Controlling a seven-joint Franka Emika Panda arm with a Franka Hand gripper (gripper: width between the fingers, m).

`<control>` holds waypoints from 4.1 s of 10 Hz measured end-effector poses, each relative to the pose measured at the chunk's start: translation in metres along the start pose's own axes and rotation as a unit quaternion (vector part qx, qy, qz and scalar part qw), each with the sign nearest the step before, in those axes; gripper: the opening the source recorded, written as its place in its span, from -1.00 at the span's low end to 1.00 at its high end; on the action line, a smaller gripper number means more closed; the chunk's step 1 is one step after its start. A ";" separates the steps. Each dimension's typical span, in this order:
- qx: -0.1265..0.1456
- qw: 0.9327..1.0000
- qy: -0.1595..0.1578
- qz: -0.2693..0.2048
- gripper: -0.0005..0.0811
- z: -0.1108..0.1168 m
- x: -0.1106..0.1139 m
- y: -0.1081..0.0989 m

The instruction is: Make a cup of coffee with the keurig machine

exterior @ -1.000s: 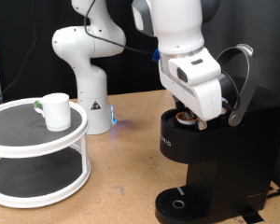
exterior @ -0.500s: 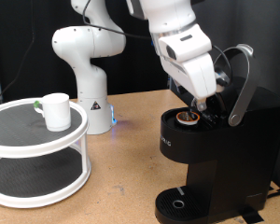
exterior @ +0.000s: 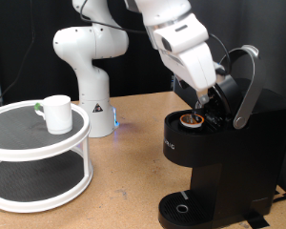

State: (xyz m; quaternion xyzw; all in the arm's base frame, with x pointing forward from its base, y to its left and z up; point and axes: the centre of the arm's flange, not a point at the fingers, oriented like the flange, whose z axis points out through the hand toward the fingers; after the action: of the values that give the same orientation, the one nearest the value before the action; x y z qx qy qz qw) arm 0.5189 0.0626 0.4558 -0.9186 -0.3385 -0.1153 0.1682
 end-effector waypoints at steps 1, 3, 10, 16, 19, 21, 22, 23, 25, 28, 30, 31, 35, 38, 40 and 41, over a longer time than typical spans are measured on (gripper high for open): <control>0.009 1.000 0.010 0.000 0.98 -0.015 -0.003 0.003; 0.019 1.000 0.021 0.003 0.98 -0.046 -0.008 0.007; 0.028 0.999 0.031 0.009 0.98 -0.090 -0.010 0.004; 0.027 0.999 0.031 -0.020 0.98 -0.068 0.036 -0.053; 0.024 0.999 0.031 -0.016 0.98 -0.059 0.051 -0.077; 0.021 0.999 0.034 -0.009 0.98 -0.055 0.062 -0.091; 0.019 0.999 0.036 -0.010 0.98 -0.052 0.067 -0.097; 0.018 0.999 0.037 -0.011 0.89 -0.050 0.072 -0.102; 0.013 0.999 0.044 -0.012 0.56 -0.045 0.081 -0.111; 0.007 0.998 0.055 -0.017 -0.19 -0.043 0.093 -0.129; 0.009 0.998 0.053 -0.018 -0.62 -0.039 0.097 -0.139; 0.009 0.999 0.049 -0.018 -0.90 -0.036 0.098 -0.141; 0.002 1.000 0.024 -0.018 -0.98 -0.014 0.099 -0.137; 0.003 1.000 0.022 -0.017 -0.98 -0.010 0.099 -0.131; 0.005 0.999 0.028 -0.032 -0.98 -0.014 0.097 -0.125; 0.007 0.999 0.027 -0.040 -0.98 -0.018 0.094 -0.121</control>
State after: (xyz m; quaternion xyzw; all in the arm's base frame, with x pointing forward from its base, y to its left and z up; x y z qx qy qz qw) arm 0.5067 0.1965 0.5311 -0.8997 -0.3710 -0.1445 0.1788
